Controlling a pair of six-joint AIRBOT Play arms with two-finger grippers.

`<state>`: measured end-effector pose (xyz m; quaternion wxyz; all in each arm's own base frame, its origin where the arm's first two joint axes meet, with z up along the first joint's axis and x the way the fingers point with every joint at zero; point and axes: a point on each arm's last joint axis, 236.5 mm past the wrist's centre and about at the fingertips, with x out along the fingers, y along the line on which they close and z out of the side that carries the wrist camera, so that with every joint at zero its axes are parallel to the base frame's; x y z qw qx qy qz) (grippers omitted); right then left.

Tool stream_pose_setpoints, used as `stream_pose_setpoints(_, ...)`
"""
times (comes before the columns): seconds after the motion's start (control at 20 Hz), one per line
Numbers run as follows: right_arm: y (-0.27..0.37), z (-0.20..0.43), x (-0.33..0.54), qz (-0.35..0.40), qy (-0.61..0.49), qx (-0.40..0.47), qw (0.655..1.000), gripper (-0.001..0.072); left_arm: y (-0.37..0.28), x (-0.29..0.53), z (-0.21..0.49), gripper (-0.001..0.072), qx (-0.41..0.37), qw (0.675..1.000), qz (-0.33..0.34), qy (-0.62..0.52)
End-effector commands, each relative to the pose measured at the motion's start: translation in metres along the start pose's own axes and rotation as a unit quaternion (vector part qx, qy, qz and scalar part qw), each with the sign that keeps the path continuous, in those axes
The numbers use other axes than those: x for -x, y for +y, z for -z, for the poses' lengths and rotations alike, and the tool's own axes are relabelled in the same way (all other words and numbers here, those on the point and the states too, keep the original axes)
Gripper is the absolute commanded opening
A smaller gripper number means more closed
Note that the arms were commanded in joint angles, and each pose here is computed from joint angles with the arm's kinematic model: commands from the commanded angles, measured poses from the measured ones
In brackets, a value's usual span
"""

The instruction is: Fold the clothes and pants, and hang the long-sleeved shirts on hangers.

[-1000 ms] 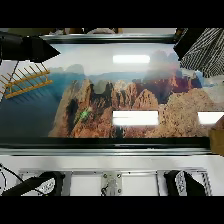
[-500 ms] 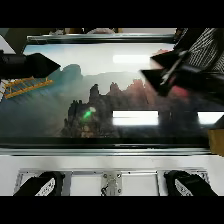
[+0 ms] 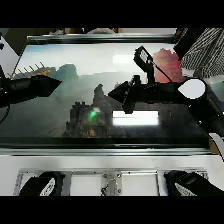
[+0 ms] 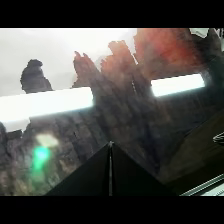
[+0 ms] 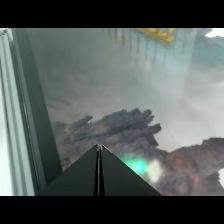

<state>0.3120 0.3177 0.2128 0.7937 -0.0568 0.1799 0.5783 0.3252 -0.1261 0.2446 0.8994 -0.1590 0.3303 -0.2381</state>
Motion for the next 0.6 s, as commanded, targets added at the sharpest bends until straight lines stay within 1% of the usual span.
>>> stream_pose_setpoints(0.0,0.0047,0.0044,-0.0044,-0.011,0.008,-0.003,1.0,0.0017,0.0029,0.0008,0.008,0.0018,0.004,1.0,-0.003,-0.008)
stream_pose_setpoints(0.55,0.0047,0.0044,-0.0044,-0.011,0.008,-0.003,1.0,0.0017,0.0031,-0.0004,0.0111,0.0018,0.008,1.0,-0.001,-0.007)
